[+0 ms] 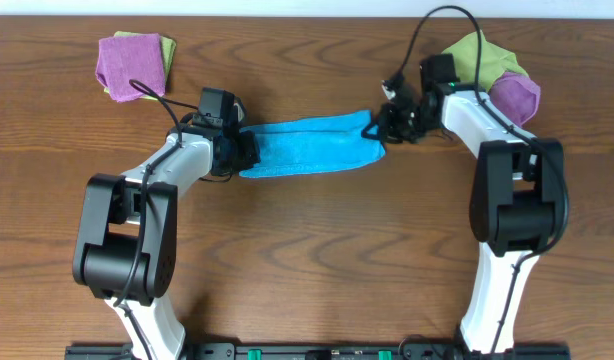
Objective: Fold the cloth
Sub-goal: 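Fold the right end leftward over the strip toward the left gripper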
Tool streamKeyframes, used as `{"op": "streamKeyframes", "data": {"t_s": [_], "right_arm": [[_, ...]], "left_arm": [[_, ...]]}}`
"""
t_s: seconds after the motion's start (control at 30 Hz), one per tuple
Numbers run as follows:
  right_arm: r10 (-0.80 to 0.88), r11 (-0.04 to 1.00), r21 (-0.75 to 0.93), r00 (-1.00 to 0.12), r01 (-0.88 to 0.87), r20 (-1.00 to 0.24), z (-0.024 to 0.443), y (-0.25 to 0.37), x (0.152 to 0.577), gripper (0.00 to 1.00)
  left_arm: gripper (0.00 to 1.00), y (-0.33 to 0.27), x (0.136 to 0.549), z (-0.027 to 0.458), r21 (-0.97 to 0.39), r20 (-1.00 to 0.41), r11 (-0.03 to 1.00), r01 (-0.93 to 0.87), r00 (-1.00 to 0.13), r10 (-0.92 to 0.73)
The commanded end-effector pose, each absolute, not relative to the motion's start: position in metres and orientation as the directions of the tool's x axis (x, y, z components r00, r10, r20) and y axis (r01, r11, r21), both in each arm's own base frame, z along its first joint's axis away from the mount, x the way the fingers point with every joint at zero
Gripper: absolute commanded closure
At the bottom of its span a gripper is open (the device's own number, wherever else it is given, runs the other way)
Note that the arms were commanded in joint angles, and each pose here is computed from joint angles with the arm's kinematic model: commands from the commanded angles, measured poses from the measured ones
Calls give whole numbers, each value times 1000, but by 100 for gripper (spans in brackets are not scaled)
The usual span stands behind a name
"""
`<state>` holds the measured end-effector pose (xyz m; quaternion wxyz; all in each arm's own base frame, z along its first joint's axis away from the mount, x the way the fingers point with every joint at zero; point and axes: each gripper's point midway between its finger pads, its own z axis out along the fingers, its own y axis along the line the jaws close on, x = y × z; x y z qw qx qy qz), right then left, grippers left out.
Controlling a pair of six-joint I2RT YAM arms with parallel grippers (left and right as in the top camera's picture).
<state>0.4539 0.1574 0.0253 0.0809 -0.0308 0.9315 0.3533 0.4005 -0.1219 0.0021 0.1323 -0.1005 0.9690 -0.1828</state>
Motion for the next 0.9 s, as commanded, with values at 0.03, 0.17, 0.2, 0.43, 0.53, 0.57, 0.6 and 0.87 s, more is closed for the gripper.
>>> {"op": "streamKeyframes", "data": {"t_s": [0.03, 0.17, 0.2, 0.43, 0.53, 0.57, 0.6, 0.87], "right_arm": [[-67, 764, 612, -969, -203, -238, 51, 186, 463, 99], [-134, 814, 522, -957, -255, -258, 66, 209, 460, 99], [-154, 821, 503, -953, -270, -261, 68, 216, 458, 99], [-295, 822, 400, -904, -405, -308, 77, 277, 436, 99], [-330, 831, 351, -891, -431, -314, 74, 287, 429, 99], [-334, 833, 342, -888, -435, -315, 73, 289, 429, 99], [-339, 831, 341, -885, -441, -318, 73, 291, 428, 99], [-332, 836, 344, -894, -427, -301, 72, 290, 425, 99]], "left_arm": [[94, -122, 394, -8, -362, -182, 914, -183, -948, -262], [94, -125, 393, -8, -370, -168, 904, -216, -941, -293], [94, -125, 393, -7, -372, -166, 902, -220, -940, -298], [94, -126, 393, -7, -372, -168, 902, -219, -940, -298], [94, -126, 393, -7, -372, -168, 902, -219, -940, -298], [94, -126, 393, -7, -373, -168, 902, -219, -940, -298], [94, -126, 394, -7, -373, -169, 902, -219, -940, -298], [94, -133, 412, 40, -452, -241, 876, -168, -922, -302]]}}
